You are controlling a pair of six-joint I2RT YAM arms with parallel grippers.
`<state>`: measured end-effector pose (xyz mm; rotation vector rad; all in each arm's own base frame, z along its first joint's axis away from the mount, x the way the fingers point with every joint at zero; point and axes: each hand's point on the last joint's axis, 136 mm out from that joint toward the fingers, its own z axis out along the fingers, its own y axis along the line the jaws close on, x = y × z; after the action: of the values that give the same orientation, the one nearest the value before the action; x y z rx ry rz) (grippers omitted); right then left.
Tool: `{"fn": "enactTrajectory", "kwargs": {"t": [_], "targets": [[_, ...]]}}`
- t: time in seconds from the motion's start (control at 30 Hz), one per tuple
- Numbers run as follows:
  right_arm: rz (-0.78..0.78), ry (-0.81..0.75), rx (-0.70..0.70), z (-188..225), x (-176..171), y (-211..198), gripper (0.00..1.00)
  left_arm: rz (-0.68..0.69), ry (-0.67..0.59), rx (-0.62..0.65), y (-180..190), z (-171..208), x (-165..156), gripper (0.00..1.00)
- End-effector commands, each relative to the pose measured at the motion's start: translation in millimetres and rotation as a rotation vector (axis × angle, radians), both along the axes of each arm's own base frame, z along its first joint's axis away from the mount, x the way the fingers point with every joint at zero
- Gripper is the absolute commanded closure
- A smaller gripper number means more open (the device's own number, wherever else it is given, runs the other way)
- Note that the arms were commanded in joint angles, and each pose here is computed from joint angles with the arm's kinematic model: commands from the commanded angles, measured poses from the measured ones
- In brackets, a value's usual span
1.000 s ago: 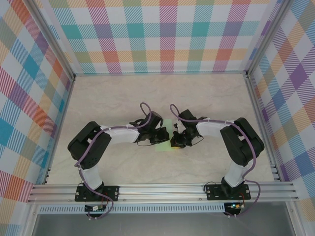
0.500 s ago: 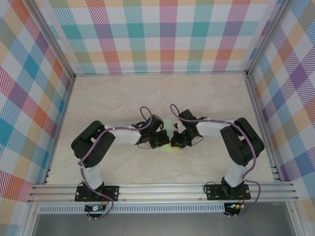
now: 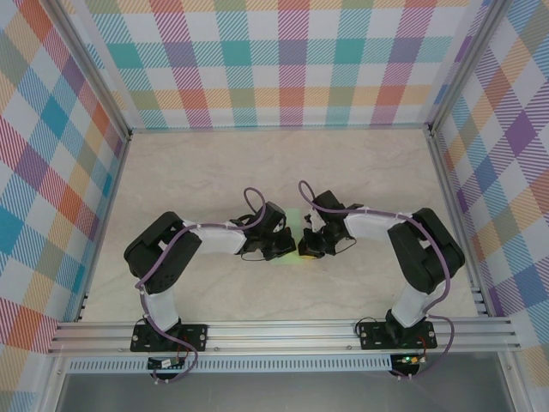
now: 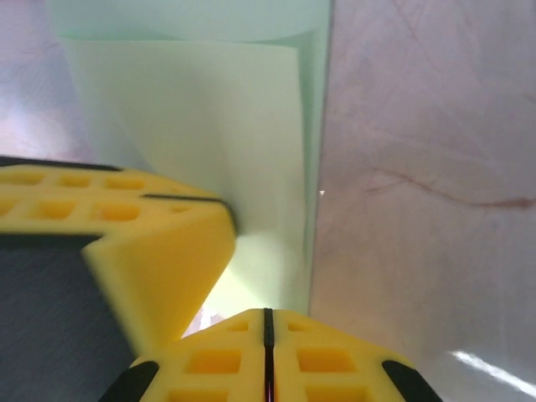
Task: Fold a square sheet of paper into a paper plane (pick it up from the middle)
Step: Fold the triangle a second time at the center of the table.
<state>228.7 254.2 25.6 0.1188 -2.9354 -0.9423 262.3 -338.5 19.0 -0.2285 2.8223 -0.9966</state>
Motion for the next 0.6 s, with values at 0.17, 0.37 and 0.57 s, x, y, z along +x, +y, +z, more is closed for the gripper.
{"fn": "enactTrajectory", "kwargs": {"t": [0.17, 0.37, 0.57], "targets": [[0.022, 0.014, 0.080, 9, -11, 5, 0.90, -0.006, 0.077, 0.118, 22, -39, -29, 0.98], [0.013, 0.058, 0.020, -10, -14, 0, 0.90, -0.035, 0.050, 0.117, 22, -40, -29, 0.97], [-0.006, 0.096, -0.083, -29, -18, -15, 0.91, -0.078, -0.005, 0.137, 24, -40, -26, 0.96]]}}
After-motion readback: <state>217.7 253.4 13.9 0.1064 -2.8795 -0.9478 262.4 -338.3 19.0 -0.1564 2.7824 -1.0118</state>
